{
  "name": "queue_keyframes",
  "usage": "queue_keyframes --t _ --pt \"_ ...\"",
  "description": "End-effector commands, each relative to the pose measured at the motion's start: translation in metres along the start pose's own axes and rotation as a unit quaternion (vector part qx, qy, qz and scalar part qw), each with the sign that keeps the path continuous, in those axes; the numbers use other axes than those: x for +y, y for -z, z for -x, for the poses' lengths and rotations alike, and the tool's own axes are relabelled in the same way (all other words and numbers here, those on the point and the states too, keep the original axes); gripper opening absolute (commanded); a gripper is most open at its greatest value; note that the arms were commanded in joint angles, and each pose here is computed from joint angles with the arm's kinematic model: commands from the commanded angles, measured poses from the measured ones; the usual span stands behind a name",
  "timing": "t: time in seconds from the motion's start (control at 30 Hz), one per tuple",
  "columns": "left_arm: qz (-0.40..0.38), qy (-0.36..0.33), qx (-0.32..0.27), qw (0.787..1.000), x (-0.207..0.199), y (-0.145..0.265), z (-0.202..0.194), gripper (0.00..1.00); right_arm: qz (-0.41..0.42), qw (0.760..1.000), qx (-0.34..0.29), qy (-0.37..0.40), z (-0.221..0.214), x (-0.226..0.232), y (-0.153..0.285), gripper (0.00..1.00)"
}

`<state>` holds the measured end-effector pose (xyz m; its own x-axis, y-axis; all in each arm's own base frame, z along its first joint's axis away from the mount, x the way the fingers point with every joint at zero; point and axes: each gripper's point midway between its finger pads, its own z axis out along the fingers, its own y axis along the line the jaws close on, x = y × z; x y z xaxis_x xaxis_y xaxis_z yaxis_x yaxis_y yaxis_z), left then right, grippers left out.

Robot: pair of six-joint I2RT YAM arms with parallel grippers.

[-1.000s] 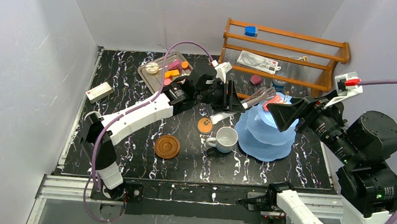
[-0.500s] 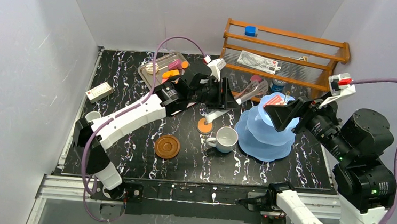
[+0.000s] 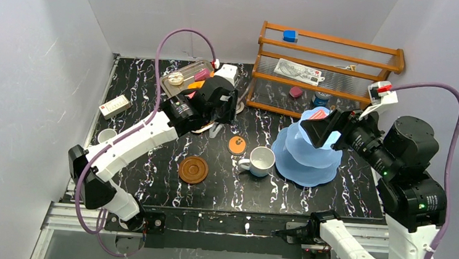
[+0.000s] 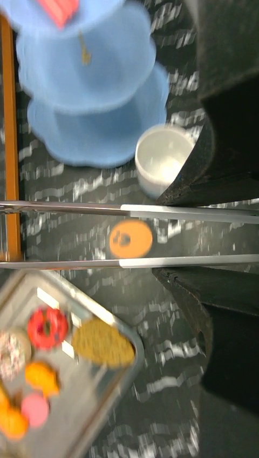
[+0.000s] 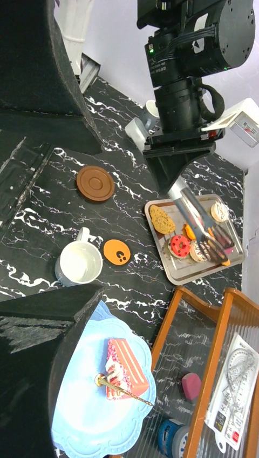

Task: Serve the afternoon tea
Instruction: Pick up the desert from the tray.

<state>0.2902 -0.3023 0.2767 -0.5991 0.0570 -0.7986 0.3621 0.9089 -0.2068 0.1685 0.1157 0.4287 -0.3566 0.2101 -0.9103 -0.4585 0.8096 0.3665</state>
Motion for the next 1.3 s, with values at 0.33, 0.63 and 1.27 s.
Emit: queue_keyframes --t 0.33,0.63,1.27 --pt "0.186 -0.023 0.029 0.982 0.144 0.001 0.000 0.39 0.006 0.999 -0.028 0.017 0.007 -0.002 -0.006 0.99" --pt "0.136 0.004 0.107 0.985 0.152 -0.010 -0.050 0.40 0.028 0.999 -0.032 0.022 0.003 0.006 -0.002 0.99" --pt "0.110 -0.023 0.172 0.979 0.156 -0.031 -0.074 0.44 0.068 0.996 -0.045 0.032 0.006 0.021 0.004 0.99"
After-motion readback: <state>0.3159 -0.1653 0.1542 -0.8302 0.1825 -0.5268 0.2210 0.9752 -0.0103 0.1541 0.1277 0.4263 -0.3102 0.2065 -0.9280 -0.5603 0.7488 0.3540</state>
